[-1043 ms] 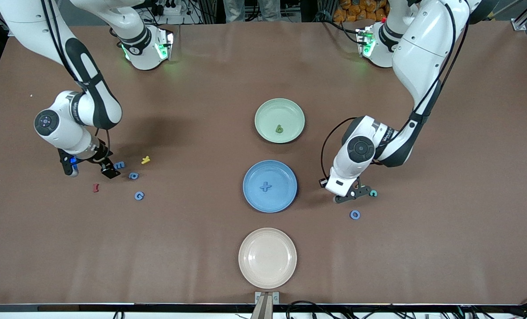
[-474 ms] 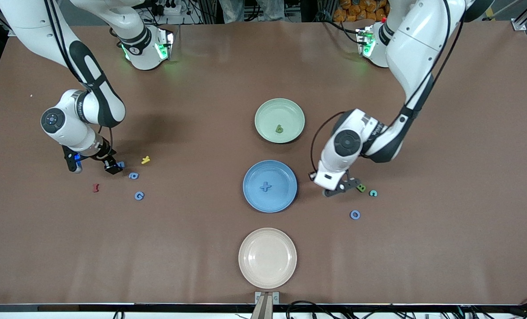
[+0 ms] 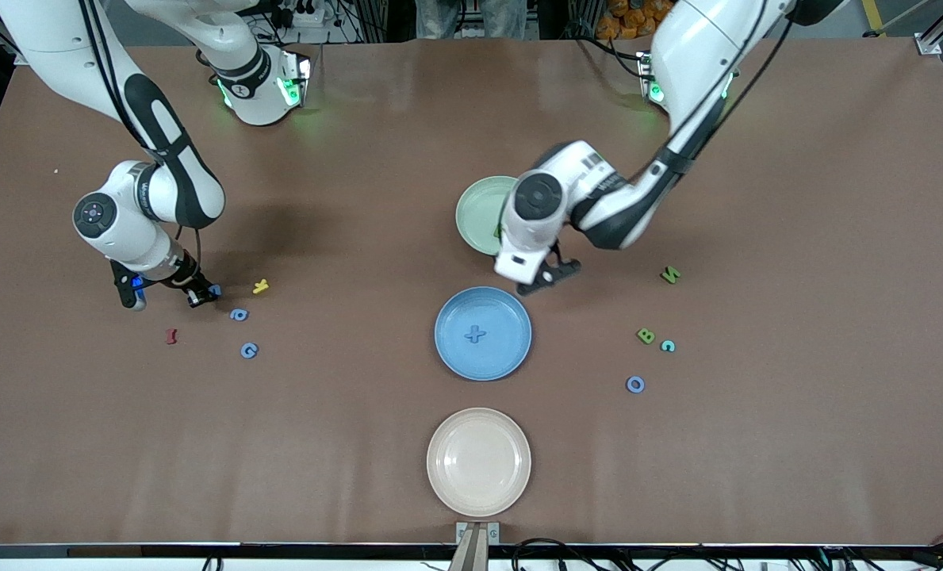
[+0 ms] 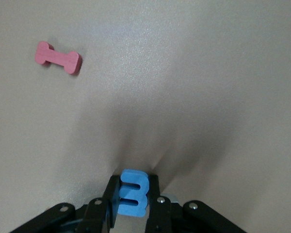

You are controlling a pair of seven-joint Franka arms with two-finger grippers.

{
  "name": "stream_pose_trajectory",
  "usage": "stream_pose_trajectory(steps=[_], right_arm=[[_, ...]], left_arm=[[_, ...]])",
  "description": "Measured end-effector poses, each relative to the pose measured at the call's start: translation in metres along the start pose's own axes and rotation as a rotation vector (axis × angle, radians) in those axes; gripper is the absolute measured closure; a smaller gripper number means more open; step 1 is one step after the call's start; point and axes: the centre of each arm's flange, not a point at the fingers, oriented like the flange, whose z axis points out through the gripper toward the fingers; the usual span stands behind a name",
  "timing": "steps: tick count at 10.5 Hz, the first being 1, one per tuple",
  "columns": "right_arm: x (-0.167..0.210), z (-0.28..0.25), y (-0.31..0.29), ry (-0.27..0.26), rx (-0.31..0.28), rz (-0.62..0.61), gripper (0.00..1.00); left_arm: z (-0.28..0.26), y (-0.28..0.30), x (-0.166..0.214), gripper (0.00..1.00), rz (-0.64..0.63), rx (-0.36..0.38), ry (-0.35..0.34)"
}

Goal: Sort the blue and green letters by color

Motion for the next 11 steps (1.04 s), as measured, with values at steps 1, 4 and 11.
stream_pose_trajectory(steps=[1, 4, 11], right_arm=[[0.0, 0.0, 0.0, 0.0, 0.0, 0.0, 0.72], [-0.002, -0.002, -0.005, 0.006, 0.004, -0.066, 0.72], [-0.01, -0.084, -0.104, -0.049, 0.005, -0.675, 0.72]], left_arm=[[0.003, 0.009, -0.029, 0.9, 0.002, 0.022, -0.005], [0.011, 0.025, -0.094, 0.84, -0.011, 0.085, 0.001], [-0.001, -0.016, 0.025, 0.02, -0.082, 0.08, 0.029]])
